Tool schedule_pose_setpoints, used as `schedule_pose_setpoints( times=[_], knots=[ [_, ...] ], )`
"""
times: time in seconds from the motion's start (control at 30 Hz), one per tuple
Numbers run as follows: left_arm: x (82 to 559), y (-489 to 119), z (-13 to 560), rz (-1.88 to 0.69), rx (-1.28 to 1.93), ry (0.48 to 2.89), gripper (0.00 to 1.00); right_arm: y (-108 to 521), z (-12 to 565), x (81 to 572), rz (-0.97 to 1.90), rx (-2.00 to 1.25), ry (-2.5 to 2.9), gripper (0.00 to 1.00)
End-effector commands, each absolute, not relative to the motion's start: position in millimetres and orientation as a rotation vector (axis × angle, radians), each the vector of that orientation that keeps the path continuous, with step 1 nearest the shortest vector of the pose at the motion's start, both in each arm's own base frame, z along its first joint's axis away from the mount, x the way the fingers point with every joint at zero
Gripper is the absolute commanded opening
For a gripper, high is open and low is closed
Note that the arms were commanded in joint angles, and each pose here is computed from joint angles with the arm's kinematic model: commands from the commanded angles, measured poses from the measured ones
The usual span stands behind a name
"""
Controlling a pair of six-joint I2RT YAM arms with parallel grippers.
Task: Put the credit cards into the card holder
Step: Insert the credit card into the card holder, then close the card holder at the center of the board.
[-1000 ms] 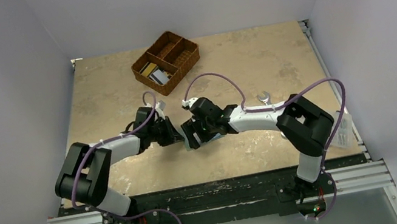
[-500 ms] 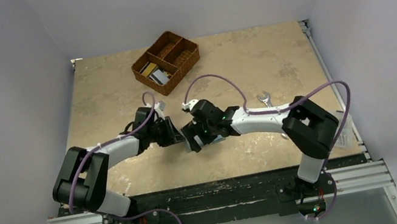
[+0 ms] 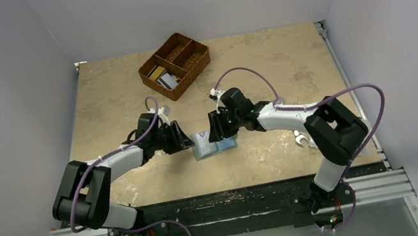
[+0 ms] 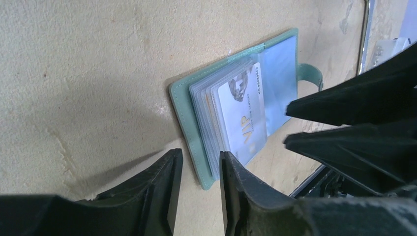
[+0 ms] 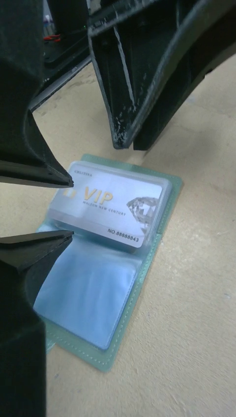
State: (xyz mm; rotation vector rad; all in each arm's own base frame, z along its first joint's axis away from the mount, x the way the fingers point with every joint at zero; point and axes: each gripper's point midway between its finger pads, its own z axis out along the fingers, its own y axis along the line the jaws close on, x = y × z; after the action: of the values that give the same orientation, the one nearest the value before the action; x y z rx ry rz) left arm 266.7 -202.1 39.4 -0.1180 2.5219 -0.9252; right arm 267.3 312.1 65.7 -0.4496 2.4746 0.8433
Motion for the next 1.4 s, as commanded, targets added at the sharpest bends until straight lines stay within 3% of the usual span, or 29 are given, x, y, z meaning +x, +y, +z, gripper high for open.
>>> schedule_pose_setpoints(
  times=[0.0,0.33,0.67,0.97,1.13,1.37],
  knots=[
    [270,-208,42,-1.020,-0.156,2.463,0.39,331,70,279,0.962,-0.440,2.429,0.43],
    [259,-222,30,-1.199,-0.225,2.430,0.52,326,34,279,0.962,-0.392,2.480,0.26],
    [263,-238,60,-1.373,-0.209,2.317,0.53,319,21,271,1.072,-0.327,2.499,0.25],
    [273,-263,112,-1.544,-0.156,2.178,0.53,320,43,269,1.223,-0.256,2.462,0.48],
    [279,-287,123,-1.588,-0.111,2.156,0.52,300,61,276,1.305,-0.086,2.442,0.54],
    [285,-330,128,-1.622,-0.023,2.154,0.52,254,82,290,1.099,-0.048,2.438,0.63]
  ],
)
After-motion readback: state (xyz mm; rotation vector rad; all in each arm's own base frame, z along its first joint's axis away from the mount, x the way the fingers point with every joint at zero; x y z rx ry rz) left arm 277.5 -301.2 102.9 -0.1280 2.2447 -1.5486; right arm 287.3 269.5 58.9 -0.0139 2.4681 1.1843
